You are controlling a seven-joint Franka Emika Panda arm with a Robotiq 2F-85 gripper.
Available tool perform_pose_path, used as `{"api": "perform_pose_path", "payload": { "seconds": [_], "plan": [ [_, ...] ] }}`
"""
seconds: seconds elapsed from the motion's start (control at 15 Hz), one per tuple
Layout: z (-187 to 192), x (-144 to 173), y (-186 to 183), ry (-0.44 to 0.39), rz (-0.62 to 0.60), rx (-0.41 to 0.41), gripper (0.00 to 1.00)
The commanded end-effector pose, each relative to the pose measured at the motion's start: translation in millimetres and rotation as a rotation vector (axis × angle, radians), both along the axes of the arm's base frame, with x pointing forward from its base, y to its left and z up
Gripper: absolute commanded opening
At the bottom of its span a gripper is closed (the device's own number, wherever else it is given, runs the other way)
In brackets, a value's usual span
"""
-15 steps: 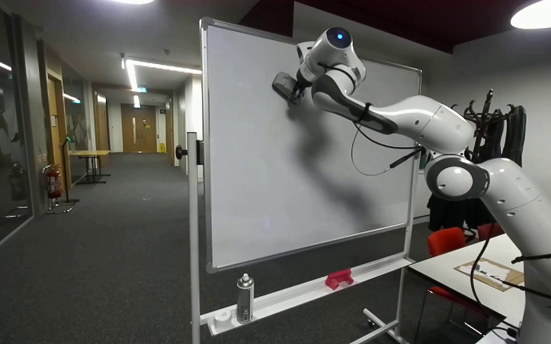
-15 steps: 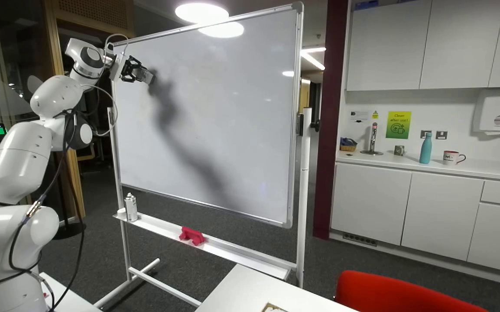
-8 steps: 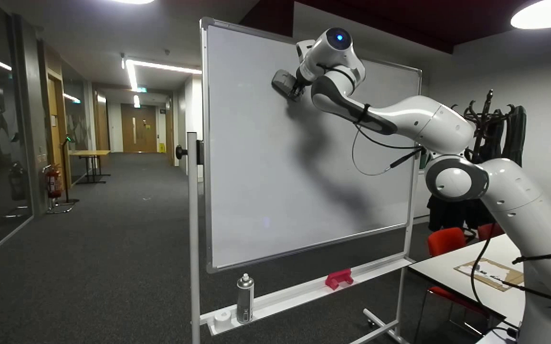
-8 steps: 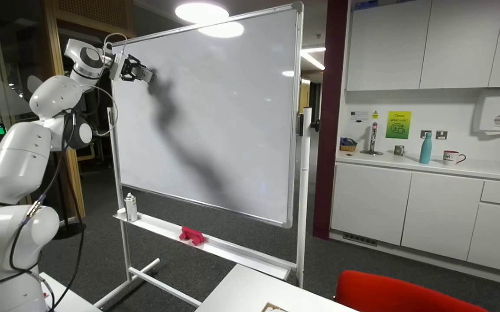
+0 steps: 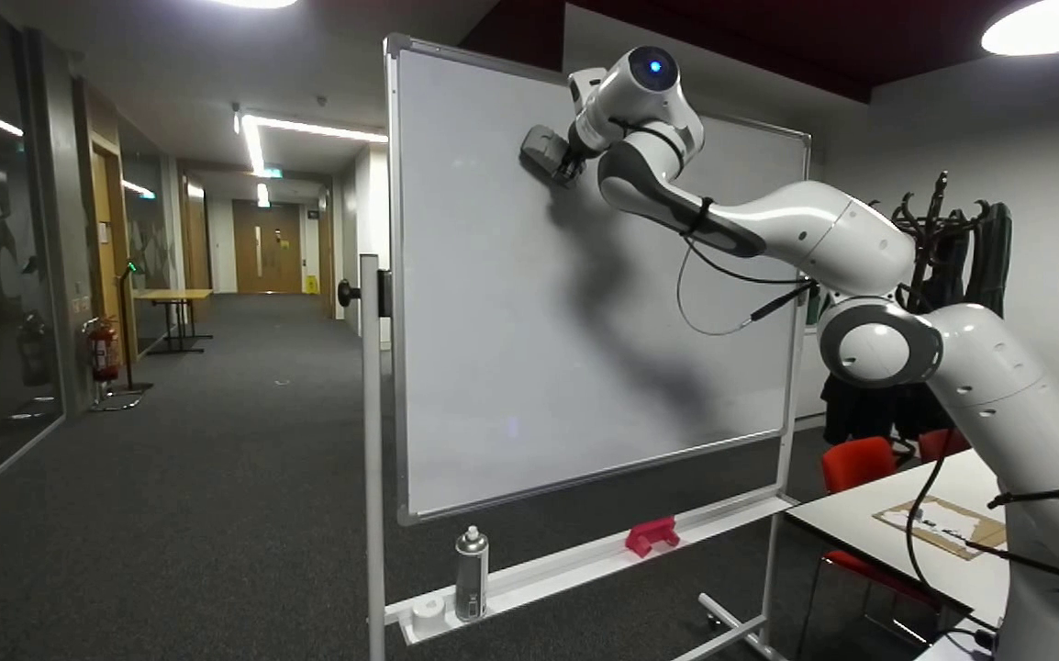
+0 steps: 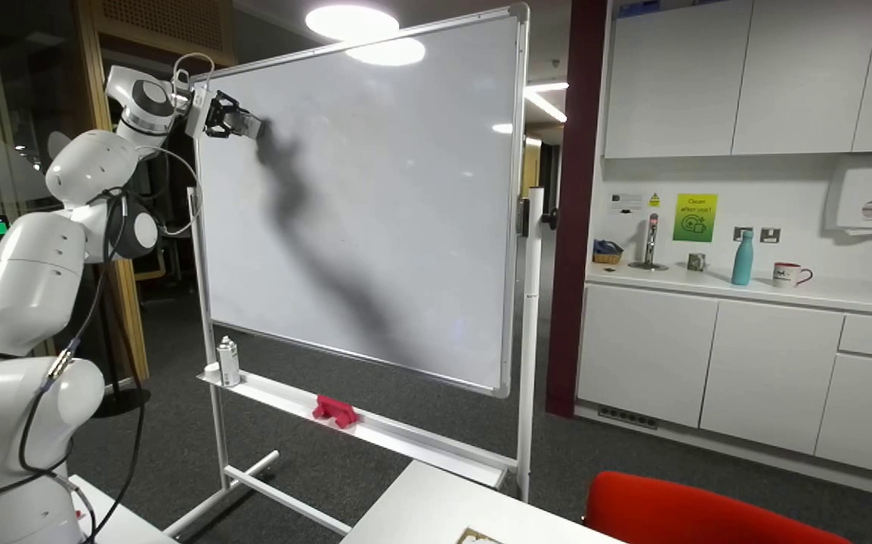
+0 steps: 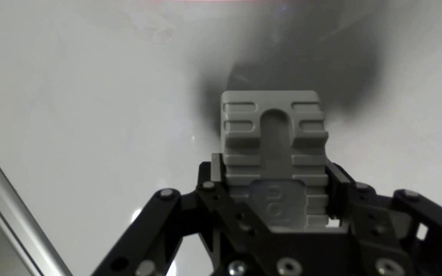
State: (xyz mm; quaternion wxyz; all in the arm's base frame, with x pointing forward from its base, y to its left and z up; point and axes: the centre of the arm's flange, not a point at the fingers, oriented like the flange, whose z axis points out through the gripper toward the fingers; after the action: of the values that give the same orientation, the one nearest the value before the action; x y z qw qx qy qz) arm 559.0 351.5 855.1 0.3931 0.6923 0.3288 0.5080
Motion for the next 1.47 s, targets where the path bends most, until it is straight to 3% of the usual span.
{"api": "perform_pose_path", "payload": {
  "seconds": [0.0,0.47,0.93,1.13,1.4],
  "plan": [
    [36.9,38.9,13.1,-0.007,-0.02,-0.017,0.35],
    [22.7,64.4,1.2,0.031,-0.04,-0.009,0.35],
    [-33.6,80.3,-2.6,0.117,-0.046,-0.046,0.35],
    [-54.3,76.7,-3.1,0.151,-0.034,-0.054,0.35],
    [-57.3,46.8,8.3,0.125,0.033,-0.005,0.35]
  ]
}}
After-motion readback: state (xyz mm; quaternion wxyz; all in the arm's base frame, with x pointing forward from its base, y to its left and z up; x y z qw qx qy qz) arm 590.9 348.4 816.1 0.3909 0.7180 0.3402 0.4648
